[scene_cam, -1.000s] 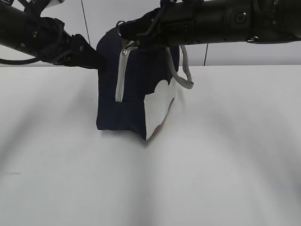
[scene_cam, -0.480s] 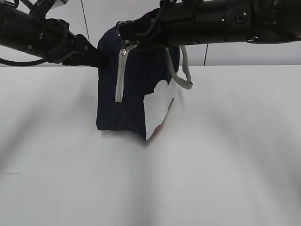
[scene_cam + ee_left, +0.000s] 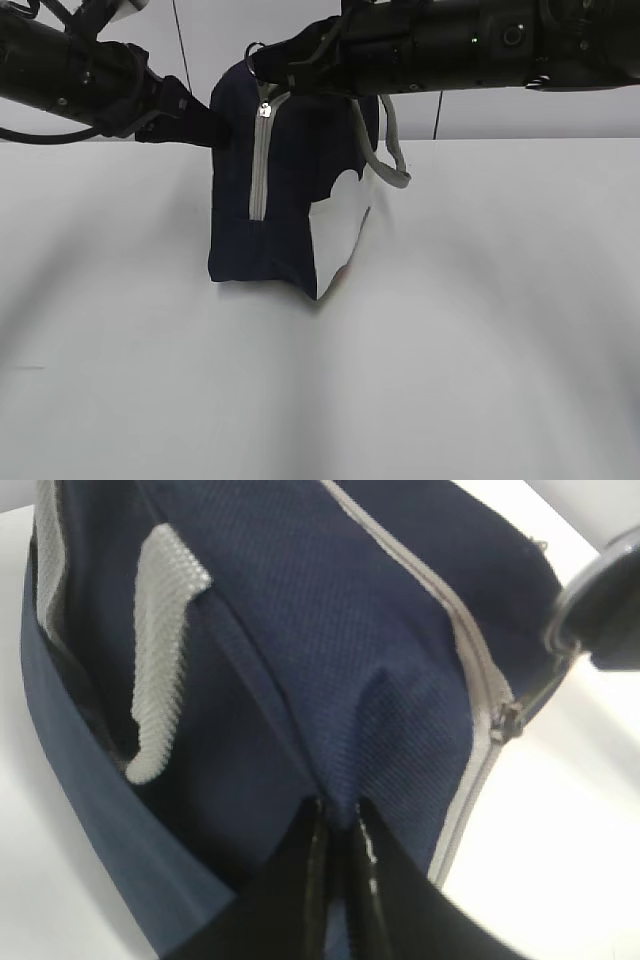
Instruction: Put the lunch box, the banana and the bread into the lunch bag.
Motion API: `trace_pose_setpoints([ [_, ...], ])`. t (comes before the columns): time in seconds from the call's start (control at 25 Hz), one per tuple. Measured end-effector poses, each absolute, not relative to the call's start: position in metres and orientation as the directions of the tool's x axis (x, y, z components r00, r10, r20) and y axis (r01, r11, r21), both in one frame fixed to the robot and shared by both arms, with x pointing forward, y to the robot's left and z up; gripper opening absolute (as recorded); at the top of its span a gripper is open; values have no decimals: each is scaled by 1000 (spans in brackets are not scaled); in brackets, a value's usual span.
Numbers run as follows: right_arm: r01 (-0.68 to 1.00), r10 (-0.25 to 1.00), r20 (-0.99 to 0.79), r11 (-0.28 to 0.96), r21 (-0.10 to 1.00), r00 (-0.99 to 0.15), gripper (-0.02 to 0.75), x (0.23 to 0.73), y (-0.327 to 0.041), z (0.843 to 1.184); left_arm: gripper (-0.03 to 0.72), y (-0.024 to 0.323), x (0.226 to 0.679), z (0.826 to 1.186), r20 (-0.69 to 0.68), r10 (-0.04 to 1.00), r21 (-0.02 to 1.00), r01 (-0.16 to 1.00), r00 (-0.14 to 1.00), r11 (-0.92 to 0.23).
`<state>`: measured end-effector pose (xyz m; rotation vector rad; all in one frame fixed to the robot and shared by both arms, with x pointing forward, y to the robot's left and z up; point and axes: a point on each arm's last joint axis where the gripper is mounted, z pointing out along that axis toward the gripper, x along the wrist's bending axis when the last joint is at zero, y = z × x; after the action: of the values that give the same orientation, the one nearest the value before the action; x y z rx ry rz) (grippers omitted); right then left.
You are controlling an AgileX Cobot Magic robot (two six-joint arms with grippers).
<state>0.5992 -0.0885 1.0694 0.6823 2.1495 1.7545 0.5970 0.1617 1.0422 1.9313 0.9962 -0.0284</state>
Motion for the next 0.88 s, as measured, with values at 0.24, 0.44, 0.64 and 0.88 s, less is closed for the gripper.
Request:
trace_pose_setpoints([
  [0.24, 196, 531, 99, 129, 972, -842, 6, 599, -89, 1071, -10, 161, 595, 1042, -404, 615, 717, 652, 677, -247],
  [0.44, 207, 561, 115, 104, 973, -820, 6, 601, -91, 1074, -10, 160, 593, 1042, -411, 600, 709, 654, 686, -263],
  [0.64, 181, 589, 95, 89, 980, -803, 6, 607, -91, 1087, -10, 161, 592, 1040, -409, 602, 697, 660, 686, -279],
  [0.88, 197, 608, 119, 62, 978, -785, 6, 620, -91, 1089, -10, 160, 589, 1040, -428, 583, 684, 669, 691, -290],
])
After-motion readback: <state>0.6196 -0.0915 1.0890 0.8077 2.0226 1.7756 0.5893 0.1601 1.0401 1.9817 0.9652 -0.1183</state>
